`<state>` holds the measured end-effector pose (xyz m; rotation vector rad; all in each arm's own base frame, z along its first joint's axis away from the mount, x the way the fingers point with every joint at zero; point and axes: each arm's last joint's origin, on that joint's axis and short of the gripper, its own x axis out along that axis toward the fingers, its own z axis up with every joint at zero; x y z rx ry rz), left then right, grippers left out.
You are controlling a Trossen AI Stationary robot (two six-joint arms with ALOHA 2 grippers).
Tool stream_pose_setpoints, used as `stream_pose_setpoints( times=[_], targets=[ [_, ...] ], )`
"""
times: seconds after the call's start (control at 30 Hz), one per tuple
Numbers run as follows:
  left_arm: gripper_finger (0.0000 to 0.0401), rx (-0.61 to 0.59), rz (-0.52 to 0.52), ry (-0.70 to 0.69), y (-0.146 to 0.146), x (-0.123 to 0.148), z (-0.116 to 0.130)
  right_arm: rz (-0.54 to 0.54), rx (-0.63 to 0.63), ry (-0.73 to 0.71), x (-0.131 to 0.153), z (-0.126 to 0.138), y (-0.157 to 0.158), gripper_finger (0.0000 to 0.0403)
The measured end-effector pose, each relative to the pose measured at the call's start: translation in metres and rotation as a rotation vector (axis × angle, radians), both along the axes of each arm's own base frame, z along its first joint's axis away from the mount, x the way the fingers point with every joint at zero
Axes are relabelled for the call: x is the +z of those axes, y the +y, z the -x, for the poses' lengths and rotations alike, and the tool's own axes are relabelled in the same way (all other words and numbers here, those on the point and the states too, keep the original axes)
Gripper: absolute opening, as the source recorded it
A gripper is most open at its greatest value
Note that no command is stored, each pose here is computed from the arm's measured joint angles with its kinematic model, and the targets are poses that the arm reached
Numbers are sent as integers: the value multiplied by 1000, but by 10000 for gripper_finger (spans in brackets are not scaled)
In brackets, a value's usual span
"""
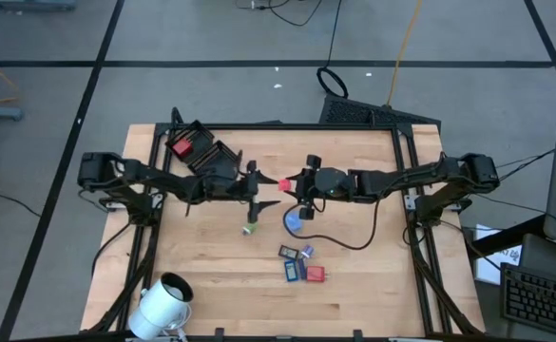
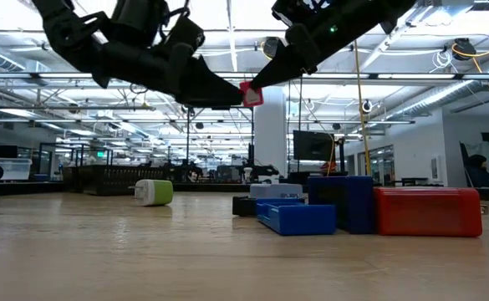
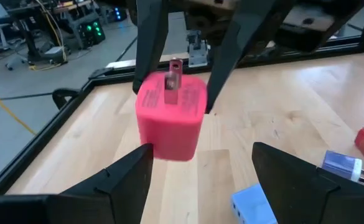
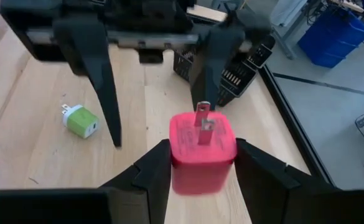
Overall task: Pick & Place Office items
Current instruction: Put the pink charger adapter into the top black bin
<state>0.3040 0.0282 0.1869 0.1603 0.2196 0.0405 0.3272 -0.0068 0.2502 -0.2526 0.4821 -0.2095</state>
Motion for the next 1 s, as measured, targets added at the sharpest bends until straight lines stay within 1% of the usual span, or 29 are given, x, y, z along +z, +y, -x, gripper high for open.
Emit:
stream_pose_setpoints(
  times=[0.17, 0.33, 0.4, 0.73, 1.0],
  targets=[
    [278, 37, -15, 6, 2, -3, -8, 0, 14, -8, 1, 0, 3, 143],
    [278, 85, -34, -19, 4, 3, -13, -12, 44, -13, 1, -1, 6, 147],
    [278, 86, -28, -34, 4, 7, -15, -24, 65, -20, 2, -1, 6, 147],
    [278, 40, -11, -50, 3, 10, -16, -23, 79, -65, 6, -3, 9, 146],
    [278, 38, -8, -53, 3, 10, -16, -20, 80, -67, 6, -3, 9, 146]
  ],
)
